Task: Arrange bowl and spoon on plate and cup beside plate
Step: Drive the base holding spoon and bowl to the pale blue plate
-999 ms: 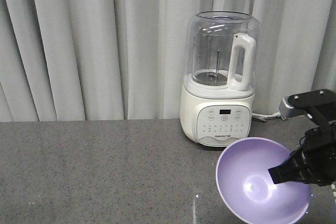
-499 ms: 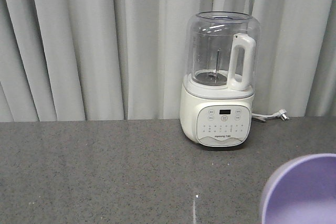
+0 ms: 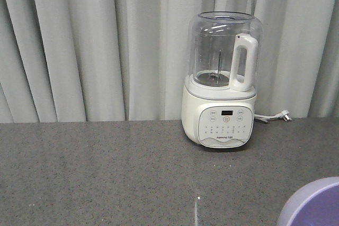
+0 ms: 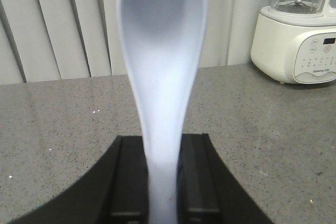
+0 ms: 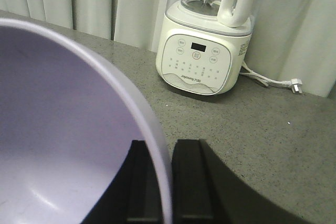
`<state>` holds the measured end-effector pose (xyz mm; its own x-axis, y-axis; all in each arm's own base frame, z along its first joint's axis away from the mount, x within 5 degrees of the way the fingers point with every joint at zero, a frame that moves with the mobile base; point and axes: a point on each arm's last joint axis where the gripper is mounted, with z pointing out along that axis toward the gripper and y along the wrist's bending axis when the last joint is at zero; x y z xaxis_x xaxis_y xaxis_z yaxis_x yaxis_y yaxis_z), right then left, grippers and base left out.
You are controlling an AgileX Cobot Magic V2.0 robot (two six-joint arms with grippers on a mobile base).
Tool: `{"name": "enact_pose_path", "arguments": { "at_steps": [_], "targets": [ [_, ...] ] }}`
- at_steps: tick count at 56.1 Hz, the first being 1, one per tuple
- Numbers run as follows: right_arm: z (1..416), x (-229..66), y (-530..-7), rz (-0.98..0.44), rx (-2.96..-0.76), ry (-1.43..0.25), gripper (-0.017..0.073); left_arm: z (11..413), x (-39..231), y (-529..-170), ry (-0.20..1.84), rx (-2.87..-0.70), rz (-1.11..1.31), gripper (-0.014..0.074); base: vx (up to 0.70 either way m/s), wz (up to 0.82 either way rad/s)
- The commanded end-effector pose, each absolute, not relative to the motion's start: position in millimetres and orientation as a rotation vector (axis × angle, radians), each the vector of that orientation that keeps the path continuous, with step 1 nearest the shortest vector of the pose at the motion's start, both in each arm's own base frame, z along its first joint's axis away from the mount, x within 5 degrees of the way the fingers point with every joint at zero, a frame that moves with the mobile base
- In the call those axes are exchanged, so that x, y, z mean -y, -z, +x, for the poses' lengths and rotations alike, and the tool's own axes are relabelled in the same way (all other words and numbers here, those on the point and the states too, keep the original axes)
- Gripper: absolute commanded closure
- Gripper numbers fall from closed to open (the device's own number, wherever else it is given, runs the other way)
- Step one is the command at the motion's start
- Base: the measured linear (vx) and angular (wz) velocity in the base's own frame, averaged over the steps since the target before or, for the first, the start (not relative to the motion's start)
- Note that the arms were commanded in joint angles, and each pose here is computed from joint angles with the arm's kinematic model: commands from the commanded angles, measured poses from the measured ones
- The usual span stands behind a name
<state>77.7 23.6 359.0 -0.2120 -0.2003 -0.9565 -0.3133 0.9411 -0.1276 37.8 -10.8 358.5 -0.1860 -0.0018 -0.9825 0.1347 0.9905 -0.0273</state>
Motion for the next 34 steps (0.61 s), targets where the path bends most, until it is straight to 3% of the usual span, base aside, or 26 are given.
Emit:
{"name": "enact_pose_path", "arguments": {
  "at_steps": [1, 34],
  "targets": [
    [79.0, -22.9, -375.3, -0.349, -1.689, -0.102, 0.0568, 38.8, 11.0, -372.4, 0.147, -1.659, 0.078, 0.0594, 0.00, 0.00],
    [79.0, -22.9, -375.3, -0.349, -1.689, -0.102, 0.0568, 38.8, 10.9, -372.4, 0.145, -1.659, 0.078, 0.0594, 0.00, 0.00]
  ]
}}
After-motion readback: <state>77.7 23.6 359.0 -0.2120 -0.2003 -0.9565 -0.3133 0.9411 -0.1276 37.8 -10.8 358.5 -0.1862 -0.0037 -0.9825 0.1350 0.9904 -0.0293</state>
